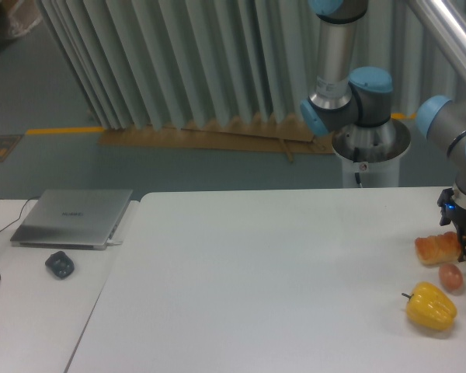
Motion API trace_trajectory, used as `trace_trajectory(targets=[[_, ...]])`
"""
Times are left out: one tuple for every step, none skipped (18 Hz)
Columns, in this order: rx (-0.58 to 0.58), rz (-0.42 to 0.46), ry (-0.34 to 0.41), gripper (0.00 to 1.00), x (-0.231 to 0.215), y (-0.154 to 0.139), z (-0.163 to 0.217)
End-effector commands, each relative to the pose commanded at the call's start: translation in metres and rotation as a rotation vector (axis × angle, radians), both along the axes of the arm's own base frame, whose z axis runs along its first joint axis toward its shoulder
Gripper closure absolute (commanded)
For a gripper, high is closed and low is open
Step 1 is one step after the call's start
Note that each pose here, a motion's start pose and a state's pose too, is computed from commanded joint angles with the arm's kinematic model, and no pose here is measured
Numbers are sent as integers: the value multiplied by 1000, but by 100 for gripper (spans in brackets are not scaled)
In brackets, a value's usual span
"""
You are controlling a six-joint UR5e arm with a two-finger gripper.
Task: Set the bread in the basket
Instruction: 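Lower the gripper onto the bread roll and close on it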
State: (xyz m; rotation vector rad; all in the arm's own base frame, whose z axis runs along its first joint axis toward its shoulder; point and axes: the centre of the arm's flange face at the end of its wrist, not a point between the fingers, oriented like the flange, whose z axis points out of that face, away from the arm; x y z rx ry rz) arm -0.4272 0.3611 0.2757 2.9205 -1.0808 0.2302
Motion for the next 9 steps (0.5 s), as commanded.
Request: trace_trajectory(targets=[[0, 0, 0, 0, 2, 0, -1], [2, 1, 6, 0, 1, 0, -2], [4, 4, 10, 0, 1, 1, -3], [4, 6, 10, 0, 1, 1, -5], [9, 3, 20, 0, 1, 2, -6], [12, 0, 25, 0, 1, 2, -8], [14, -5, 29, 0, 1, 3, -8], [15, -5, 30, 0, 1, 2, -7], [16, -6, 31, 0, 0, 3, -7]])
